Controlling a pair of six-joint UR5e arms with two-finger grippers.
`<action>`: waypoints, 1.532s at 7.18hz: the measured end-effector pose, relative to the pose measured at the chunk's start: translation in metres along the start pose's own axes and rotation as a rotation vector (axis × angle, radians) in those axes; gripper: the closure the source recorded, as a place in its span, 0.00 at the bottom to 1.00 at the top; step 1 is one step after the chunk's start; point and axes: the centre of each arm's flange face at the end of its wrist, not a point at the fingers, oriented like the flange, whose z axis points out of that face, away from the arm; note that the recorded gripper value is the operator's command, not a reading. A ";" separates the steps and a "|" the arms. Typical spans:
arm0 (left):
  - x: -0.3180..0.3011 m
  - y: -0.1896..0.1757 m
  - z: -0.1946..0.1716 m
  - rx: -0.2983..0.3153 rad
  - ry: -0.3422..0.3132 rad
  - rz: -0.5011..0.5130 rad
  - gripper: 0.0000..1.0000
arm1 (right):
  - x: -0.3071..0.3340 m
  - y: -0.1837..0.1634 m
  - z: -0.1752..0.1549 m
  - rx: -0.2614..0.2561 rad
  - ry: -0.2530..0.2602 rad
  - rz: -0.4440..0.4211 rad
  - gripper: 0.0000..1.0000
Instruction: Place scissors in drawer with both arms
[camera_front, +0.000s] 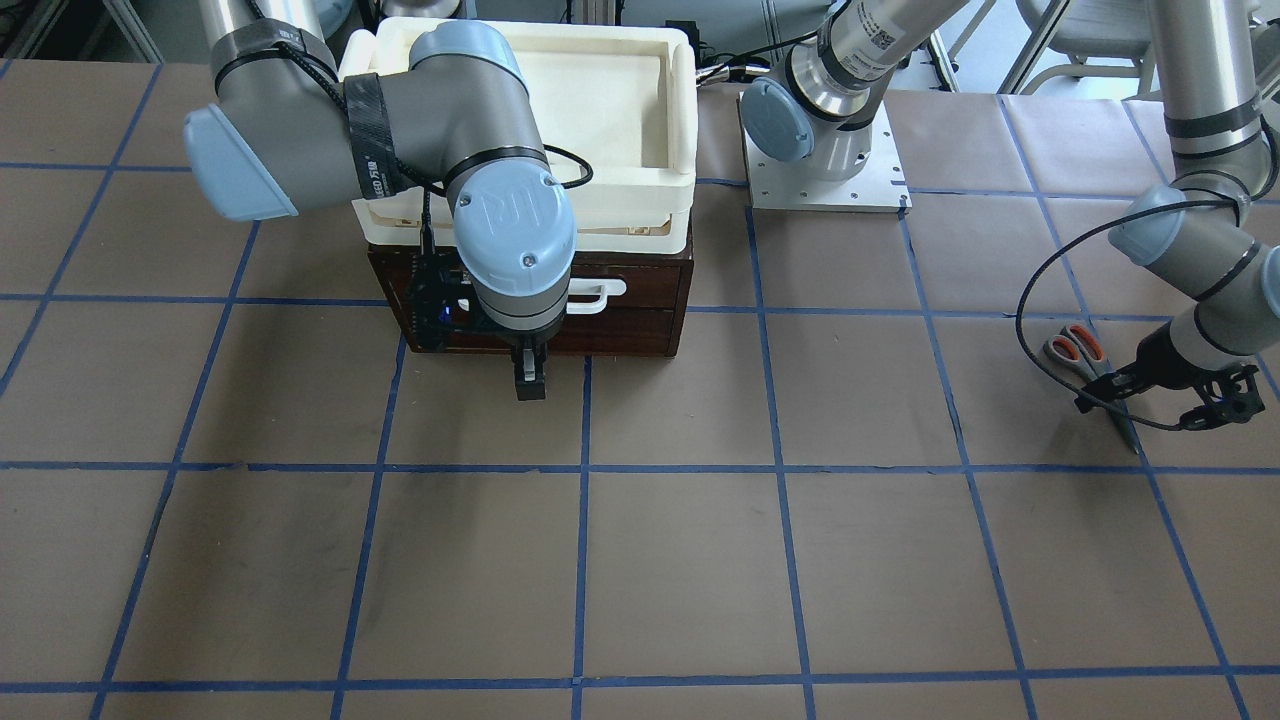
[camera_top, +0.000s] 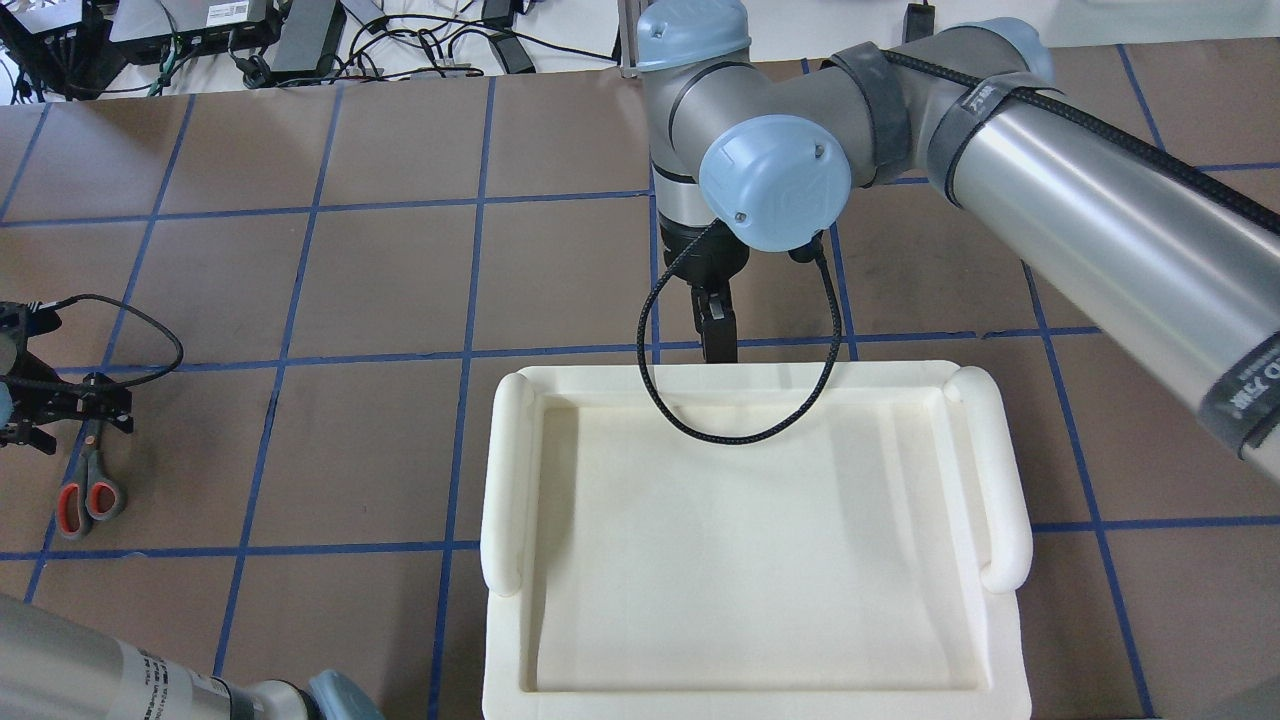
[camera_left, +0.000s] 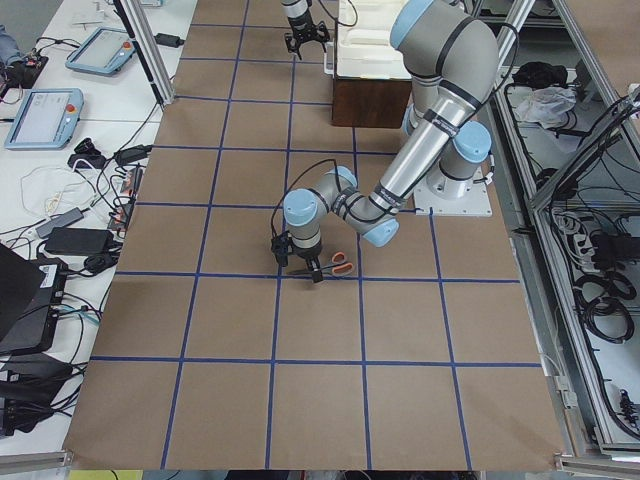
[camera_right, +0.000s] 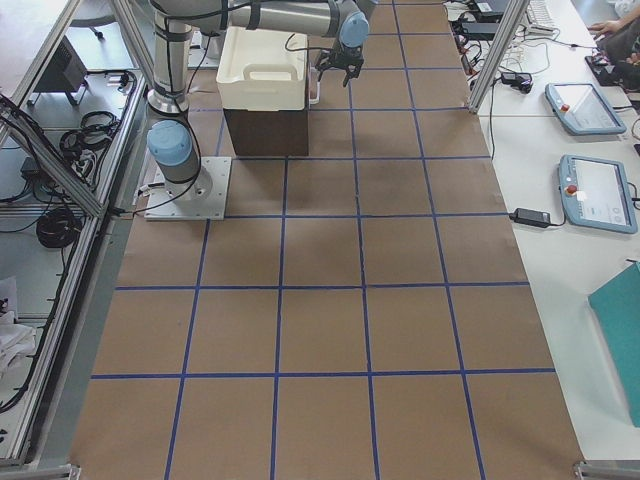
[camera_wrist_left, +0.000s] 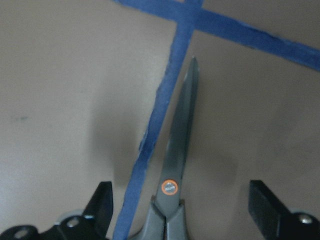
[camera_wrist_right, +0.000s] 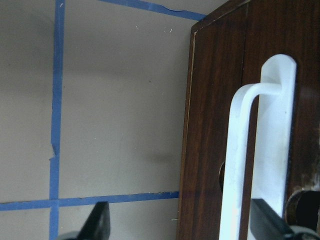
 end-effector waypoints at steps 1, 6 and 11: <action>-0.006 0.004 -0.002 -0.004 0.004 0.004 0.22 | 0.001 0.002 0.004 0.005 0.017 -0.001 0.00; -0.011 0.009 0.001 -0.010 0.043 0.010 0.55 | 0.000 0.005 0.015 0.002 0.063 0.000 0.00; -0.011 0.009 0.004 -0.016 0.048 0.022 0.88 | 0.000 0.007 0.022 -0.001 0.094 0.001 0.00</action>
